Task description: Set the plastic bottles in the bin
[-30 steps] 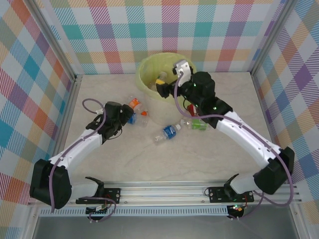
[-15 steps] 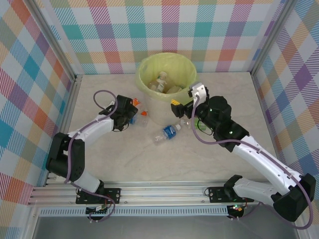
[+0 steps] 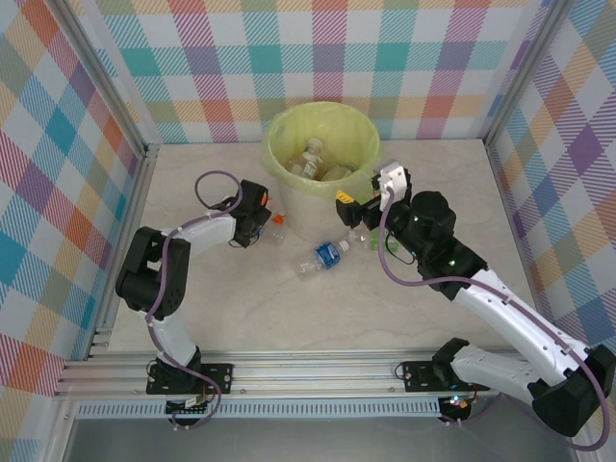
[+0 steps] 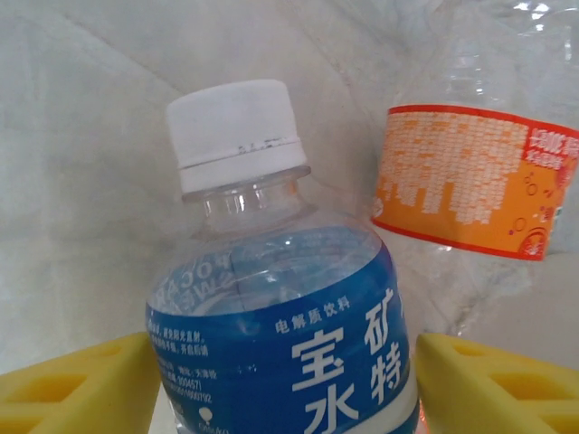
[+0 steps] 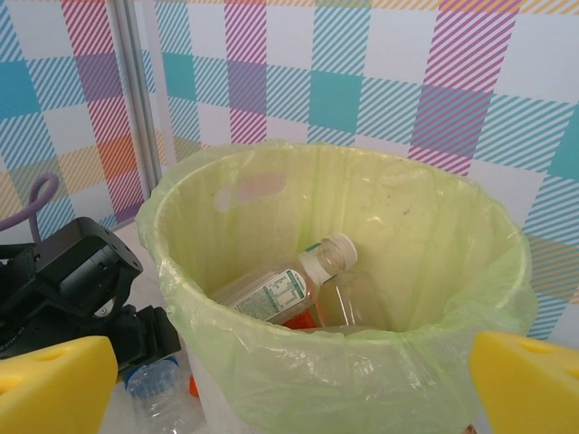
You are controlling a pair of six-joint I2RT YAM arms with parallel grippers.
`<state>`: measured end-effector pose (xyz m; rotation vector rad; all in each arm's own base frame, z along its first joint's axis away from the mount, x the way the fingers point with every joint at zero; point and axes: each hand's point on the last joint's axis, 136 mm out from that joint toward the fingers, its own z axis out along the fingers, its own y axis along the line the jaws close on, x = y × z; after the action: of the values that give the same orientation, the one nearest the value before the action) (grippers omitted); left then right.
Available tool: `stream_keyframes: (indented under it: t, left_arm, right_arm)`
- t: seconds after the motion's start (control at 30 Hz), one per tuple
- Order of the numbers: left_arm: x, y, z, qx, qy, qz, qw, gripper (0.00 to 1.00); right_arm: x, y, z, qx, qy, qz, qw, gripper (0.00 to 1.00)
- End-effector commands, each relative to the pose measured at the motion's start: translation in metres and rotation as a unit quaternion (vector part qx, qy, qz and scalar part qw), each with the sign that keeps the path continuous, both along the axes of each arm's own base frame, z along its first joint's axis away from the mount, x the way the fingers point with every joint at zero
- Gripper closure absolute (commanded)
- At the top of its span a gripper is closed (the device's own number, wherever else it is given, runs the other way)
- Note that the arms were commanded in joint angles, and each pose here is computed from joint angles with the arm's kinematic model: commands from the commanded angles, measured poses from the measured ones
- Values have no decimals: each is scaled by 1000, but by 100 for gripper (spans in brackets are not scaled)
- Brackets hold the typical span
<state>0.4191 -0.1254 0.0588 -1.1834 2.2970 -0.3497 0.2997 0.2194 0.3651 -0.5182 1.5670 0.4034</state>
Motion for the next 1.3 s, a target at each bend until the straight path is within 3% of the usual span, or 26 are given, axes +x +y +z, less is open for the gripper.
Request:
stream_keyframes:
  t: [0.0, 0.13, 0.27, 0.37, 0.53, 0.67, 0.83, 1.1, 1.27]
  left_arm:
    - [2, -5, -9, -7, -5, 3, 1000, 30]
    - [1, -8, -16, -8, 2, -8, 1000, 29]
    - [-4, -9, -28, -9, 22, -14, 1000, 15]
    - [-5, -13, -35, -13, 35, -26, 999, 14]
    - [-9, -9, -31, -7, 27, -30, 999, 23]
    - [-11, -3, -12, 0, -15, -37, 999, 34]
    - [-19, 5, 10, 16, -51, -62, 997, 41]
    - [-32, 20, 45, 60, -87, -84, 991, 46]
    - [-28, 22, 89, 69, -135, -94, 984, 47]
  right_arm:
    - [0, -2, 11, -3, -32, -1, 999, 0]
    - [1, -1, 7, -7, -32, -1, 999, 0]
    - [2, 0, 5, -9, -31, 0, 999, 0]
    - [2, 1, 5, -9, -31, 1, 999, 0]
    - [1, -1, 3, -10, -30, -2, 1000, 0]
    - [0, -6, 2, -6, -29, -10, 1000, 0]
    - [-3, -13, -6, 10, 4, -23, 1000, 0]
    - [-13, -29, -24, 12, 35, -44, 998, 0]
    - [-17, -36, -32, 0, 42, -53, 998, 0]
